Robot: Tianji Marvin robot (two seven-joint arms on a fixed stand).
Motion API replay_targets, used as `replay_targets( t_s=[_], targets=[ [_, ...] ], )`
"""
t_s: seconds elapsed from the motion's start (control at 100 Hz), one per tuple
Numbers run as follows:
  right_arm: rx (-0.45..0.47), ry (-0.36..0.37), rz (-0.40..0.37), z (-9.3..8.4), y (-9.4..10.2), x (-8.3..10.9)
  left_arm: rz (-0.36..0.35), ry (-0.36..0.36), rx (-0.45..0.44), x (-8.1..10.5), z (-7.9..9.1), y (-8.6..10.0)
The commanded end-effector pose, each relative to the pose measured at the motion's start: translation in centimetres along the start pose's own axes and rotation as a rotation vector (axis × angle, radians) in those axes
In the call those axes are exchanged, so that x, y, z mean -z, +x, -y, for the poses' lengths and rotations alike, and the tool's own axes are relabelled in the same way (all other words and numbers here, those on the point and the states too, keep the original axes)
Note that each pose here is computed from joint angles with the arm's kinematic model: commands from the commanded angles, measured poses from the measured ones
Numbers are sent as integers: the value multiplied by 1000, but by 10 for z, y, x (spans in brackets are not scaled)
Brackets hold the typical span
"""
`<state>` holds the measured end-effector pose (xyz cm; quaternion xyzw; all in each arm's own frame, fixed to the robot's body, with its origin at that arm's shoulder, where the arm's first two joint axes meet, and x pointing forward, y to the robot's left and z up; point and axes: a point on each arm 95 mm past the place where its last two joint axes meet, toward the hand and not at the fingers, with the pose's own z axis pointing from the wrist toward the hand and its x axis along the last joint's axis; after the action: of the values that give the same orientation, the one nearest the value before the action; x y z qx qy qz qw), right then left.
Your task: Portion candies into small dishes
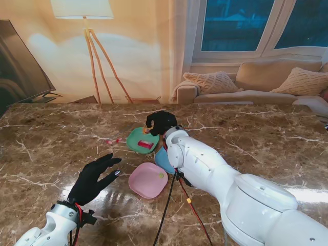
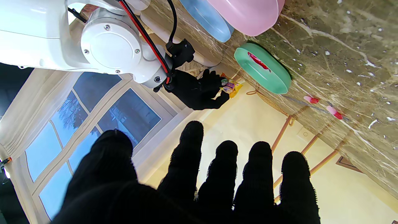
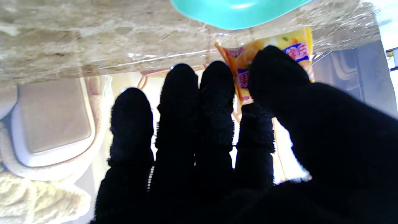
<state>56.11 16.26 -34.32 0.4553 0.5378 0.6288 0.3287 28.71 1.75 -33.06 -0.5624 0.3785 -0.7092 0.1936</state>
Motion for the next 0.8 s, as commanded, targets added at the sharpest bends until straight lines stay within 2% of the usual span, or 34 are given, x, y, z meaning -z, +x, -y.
replay_targets(
  t_s=[0.0,0.49,0.79],
  targets=[
    [-16,18,-22,3,13,-2,3,-5,4,3,-3,0],
    [35,104,-49,14,14,0,6,-3,7,2,-1,0],
    [52,81,-61,8,9,1,6,-6,5,2,-2,0]
  ],
)
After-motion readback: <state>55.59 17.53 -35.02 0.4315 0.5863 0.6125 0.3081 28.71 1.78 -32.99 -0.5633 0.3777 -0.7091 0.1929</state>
